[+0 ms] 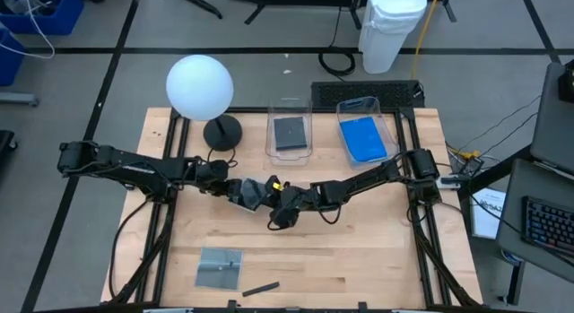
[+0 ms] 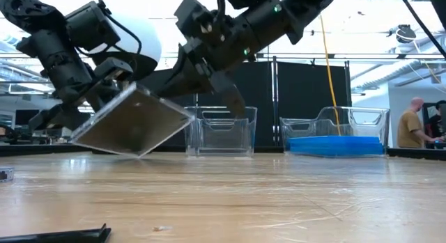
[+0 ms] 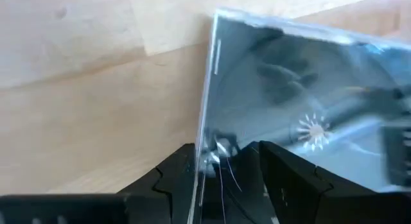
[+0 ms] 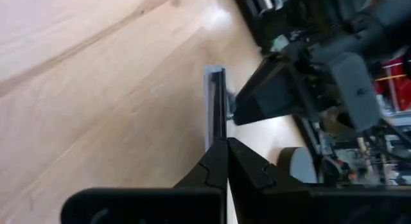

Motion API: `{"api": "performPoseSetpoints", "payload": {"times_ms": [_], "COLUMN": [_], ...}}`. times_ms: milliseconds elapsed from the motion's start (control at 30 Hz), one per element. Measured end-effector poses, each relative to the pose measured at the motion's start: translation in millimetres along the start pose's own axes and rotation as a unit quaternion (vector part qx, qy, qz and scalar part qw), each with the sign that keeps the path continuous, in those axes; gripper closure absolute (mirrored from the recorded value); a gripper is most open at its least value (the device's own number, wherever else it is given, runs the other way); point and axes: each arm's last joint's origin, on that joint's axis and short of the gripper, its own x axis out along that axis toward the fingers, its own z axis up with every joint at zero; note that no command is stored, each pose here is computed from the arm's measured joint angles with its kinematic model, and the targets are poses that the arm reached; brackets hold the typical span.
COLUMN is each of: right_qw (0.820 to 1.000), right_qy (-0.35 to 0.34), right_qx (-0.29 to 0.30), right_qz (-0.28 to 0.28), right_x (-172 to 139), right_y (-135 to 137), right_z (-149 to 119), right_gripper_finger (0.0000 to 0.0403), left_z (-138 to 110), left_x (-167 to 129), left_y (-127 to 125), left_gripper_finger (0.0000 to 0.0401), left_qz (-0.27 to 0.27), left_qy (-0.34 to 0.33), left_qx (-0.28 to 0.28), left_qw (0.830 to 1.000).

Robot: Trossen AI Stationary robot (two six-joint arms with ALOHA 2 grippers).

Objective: Pick & place jewel cases by type
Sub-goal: Put the top black CD case into the left transparent bin

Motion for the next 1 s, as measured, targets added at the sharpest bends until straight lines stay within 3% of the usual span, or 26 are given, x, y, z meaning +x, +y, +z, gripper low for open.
{"api": "performPoseSetpoints", "payload": {"times_ms": [467, 1000], "right_qw": [0.999, 0.997], "right_qy": [-0.005, 0.017], "right_qx": [-0.012, -0.026], "right_qz": [-0.039, -0.077], "right_x": [-22.6, -35.9], "right_y": [-18.3, -27.3], "right_z": [14.3, 21.0], "right_gripper_finger": [0.0402, 0.0403], "left_z": [3.8, 3.6], "left_x": [-12.2, -13.8], "left_y": [-13.4, -15.4], "left_gripper_finger": [0.0227, 0.0227], "left_qz": [-0.072, -0.081], "left_qy": [-0.039, -0.033], "left_qx": [0.037, 0.039], "left_qw": [0.996, 0.995]}}
